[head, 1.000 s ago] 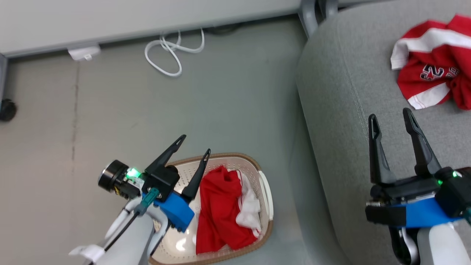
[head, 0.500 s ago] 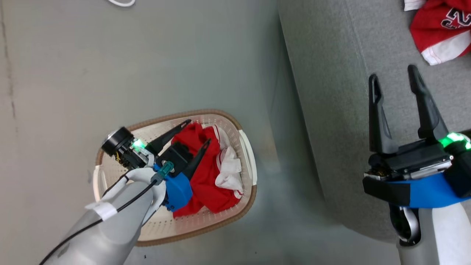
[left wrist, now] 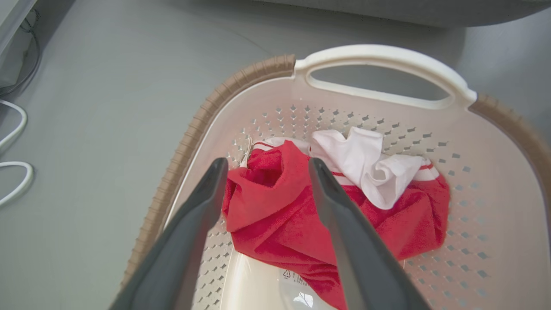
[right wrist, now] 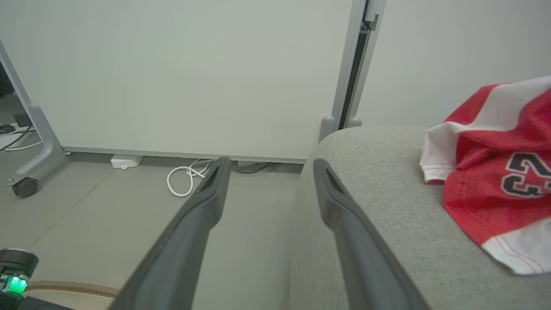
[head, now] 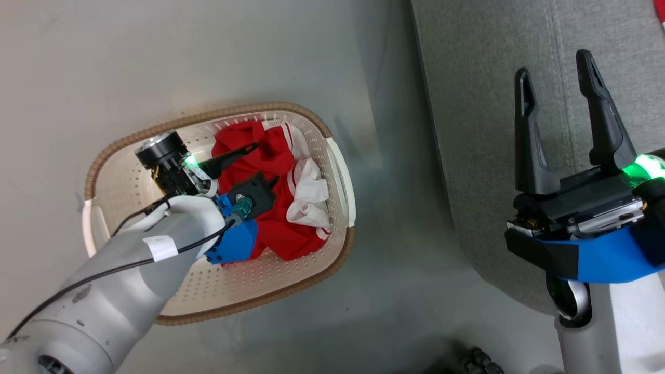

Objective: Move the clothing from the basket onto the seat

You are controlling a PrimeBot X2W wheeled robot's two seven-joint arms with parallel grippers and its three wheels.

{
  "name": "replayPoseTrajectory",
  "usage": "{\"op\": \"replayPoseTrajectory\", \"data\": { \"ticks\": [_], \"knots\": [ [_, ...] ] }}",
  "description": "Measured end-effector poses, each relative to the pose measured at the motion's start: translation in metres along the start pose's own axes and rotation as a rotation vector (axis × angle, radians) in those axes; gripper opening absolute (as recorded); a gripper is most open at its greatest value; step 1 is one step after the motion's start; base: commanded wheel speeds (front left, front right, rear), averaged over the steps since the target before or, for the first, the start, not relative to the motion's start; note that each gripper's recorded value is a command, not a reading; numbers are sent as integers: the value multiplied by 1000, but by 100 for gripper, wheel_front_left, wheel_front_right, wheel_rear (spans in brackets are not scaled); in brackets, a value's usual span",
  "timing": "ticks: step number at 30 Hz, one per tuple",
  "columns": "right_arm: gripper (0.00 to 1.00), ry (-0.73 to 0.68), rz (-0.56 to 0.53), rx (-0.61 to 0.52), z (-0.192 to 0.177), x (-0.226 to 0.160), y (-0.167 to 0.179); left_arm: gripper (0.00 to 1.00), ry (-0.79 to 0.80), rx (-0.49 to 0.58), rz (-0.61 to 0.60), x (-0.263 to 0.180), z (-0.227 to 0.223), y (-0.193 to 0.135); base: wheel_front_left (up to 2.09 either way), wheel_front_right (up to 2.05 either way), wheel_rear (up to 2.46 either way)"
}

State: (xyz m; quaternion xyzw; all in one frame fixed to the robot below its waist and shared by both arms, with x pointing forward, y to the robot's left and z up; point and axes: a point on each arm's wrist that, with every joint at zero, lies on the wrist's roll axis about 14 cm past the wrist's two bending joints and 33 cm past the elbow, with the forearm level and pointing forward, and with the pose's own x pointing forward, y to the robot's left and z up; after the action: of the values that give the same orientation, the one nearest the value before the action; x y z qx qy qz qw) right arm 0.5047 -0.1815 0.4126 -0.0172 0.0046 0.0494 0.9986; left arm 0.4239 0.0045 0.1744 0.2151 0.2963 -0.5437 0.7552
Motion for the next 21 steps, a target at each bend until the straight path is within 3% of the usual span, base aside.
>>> {"op": "replayPoseTrajectory", "data": {
  "ticks": [14, 21],
  "knots": [
    [100, 80, -15, 5, -39, -1, -7, 100, 94, 133, -93, 35, -38, -1, 0, 0, 0],
    [100, 105, -22, 6, -49, -3, -9, 100, 130, 140, -127, 43, -52, -13, 0, 0, 0]
  ]
}}
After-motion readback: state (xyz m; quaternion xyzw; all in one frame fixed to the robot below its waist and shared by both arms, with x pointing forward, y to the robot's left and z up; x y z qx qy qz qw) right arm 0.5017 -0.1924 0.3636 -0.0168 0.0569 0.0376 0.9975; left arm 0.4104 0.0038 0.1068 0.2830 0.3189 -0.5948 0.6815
